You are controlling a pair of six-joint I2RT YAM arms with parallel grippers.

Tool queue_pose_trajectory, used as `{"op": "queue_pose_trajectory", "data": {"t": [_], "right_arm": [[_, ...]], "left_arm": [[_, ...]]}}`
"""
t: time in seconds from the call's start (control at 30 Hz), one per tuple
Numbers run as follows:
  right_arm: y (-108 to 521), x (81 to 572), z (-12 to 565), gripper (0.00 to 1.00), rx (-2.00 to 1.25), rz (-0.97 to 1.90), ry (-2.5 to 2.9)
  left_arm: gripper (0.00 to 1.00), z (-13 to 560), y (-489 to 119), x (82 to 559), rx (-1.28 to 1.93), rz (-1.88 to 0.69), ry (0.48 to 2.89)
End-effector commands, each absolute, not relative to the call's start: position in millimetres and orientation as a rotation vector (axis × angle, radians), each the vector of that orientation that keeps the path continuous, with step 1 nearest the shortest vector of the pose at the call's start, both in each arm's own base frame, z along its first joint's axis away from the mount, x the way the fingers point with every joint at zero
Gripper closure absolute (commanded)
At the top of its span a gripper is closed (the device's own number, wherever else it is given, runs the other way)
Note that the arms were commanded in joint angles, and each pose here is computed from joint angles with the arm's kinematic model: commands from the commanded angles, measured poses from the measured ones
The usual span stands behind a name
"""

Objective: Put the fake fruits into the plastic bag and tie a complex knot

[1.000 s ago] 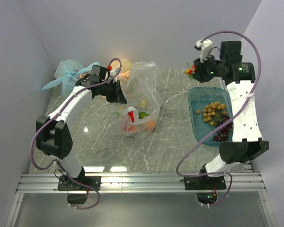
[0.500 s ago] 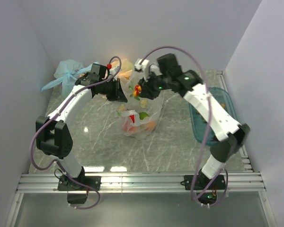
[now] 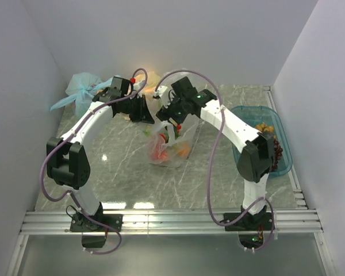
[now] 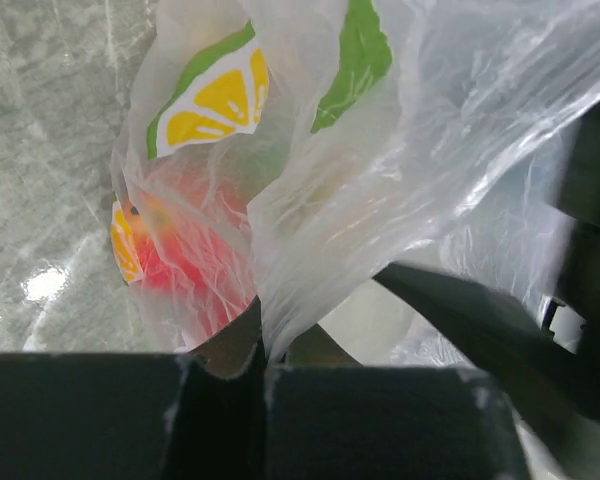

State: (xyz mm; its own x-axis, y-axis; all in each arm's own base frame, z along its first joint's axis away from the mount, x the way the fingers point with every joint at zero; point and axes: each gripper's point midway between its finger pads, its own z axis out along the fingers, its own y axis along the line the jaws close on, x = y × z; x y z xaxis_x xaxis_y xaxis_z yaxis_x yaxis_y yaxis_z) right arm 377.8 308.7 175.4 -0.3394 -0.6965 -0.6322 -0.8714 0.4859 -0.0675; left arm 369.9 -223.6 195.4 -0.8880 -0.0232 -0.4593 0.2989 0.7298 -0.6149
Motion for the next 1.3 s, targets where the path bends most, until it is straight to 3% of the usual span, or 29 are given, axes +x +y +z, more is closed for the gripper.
{"op": "queue_pose_trajectory", "data": {"t": [0.0, 0.17, 0.33, 0.4, 0.53, 0.77, 1.0, 1.27], "right_arm": [[316.1, 344.0, 275.2, 0.16, -1.274, 0.534, 1.9], [282.5, 299.8, 327.6, 0.16, -1.236, 0.569, 1.779], [210.6, 311.3, 363.7, 0.09, -0.905, 0.452, 1.787], [185.1, 325.6, 350.0, 0.09, -0.799, 0.385, 1.864], [74.1, 362.0, 310.6, 0.04, -0.436, 0.201, 2.08], [-69.7, 366.0, 216.9, 0.05, 0.083, -0.042, 2.462], [-126.0, 384.4, 150.6, 0.05, 0.255, -0.174, 2.598], [-139.4, 408.3, 85.5, 0.04, 0.231, -0.138, 2.741]], "left_arm": [[0.99, 216.1, -224.1, 378.6, 0.215, -1.019, 2.433], [0.99, 215.1, -223.0, 379.2, 0.203, -1.015, 2.43], [0.99, 212.6, -221.7, 377.2, 0.194, -1.014, 2.433], [1.0, 211.1, -222.1, 376.9, 0.192, -1.018, 2.438], [0.99, 211.4, -223.2, 378.9, 0.198, -1.018, 2.437], [1.0, 208.7, -223.0, 378.6, 0.198, -1.022, 2.442], [0.99, 207.0, -222.8, 379.3, 0.202, -1.017, 2.447], [0.99, 205.7, -222.1, 382.8, 0.207, -1.002, 2.457]]}}
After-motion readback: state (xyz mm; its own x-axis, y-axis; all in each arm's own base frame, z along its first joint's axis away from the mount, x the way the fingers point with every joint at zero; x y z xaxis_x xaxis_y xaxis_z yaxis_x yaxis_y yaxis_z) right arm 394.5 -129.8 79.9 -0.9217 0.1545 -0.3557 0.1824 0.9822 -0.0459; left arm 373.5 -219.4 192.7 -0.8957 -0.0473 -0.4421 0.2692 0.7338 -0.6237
